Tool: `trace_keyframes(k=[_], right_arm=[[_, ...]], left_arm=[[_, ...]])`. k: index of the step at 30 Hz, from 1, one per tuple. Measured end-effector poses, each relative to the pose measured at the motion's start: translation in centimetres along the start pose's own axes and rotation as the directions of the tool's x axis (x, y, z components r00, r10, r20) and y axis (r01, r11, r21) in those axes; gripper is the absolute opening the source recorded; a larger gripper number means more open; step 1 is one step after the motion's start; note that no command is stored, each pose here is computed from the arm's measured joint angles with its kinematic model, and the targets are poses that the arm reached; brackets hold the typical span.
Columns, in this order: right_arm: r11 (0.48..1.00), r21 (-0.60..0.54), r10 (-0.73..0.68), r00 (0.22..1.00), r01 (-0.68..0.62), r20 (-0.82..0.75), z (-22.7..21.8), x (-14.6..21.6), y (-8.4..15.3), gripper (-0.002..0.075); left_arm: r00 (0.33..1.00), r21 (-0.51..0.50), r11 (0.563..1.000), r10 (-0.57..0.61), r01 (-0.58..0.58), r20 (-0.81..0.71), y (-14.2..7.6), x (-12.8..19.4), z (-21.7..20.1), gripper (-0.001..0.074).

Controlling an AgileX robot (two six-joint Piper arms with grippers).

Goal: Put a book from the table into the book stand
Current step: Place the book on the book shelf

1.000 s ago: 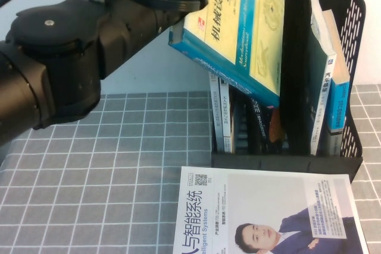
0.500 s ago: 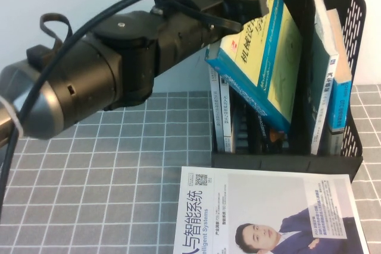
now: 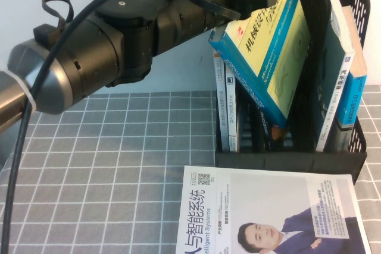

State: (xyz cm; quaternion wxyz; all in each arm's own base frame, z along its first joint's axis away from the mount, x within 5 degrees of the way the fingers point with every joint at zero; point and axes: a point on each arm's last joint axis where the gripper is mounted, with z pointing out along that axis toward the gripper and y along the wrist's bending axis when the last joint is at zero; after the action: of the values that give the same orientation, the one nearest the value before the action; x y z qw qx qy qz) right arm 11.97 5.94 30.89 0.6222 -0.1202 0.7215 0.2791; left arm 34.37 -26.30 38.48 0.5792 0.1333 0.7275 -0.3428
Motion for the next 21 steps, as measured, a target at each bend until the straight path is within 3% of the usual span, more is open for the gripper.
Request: trace_keyframes(k=[6, 12, 17, 21], right_arm=[[0.997, 0.03, 0.069, 0.993, -0.066, -0.096, 0.0, 3.5, -0.8, -0.0003], [0.993, 0.045, 0.119, 0.984, -0.114, -0.132, -0.1, 4.9, -1.1, -0.0003], [0.987, 0.064, 0.151, 0.982, -0.145, -0.117, -0.1, 4.8, -1.2, -0.0003], [0.983, 0.078, 0.177, 0.979, -0.169, -0.105, -0.1, 4.8, -1.4, -0.0003]], left_arm=[[0.999, -0.035, 0.998, -0.049, 0.049, 0.007, 0.2, 0.5, 0.6, 0.0193], [0.985, -0.195, 0.967, -0.146, 0.161, 0.089, 0.1, 0.7, 0.6, 0.019], [0.991, -0.199, 0.972, -0.11, 0.124, 0.081, -0.7, 1.0, 0.6, 0.019], [0.992, -0.263, 0.959, -0.088, 0.11, 0.095, -1.6, 1.3, 0.3, 0.0192]])
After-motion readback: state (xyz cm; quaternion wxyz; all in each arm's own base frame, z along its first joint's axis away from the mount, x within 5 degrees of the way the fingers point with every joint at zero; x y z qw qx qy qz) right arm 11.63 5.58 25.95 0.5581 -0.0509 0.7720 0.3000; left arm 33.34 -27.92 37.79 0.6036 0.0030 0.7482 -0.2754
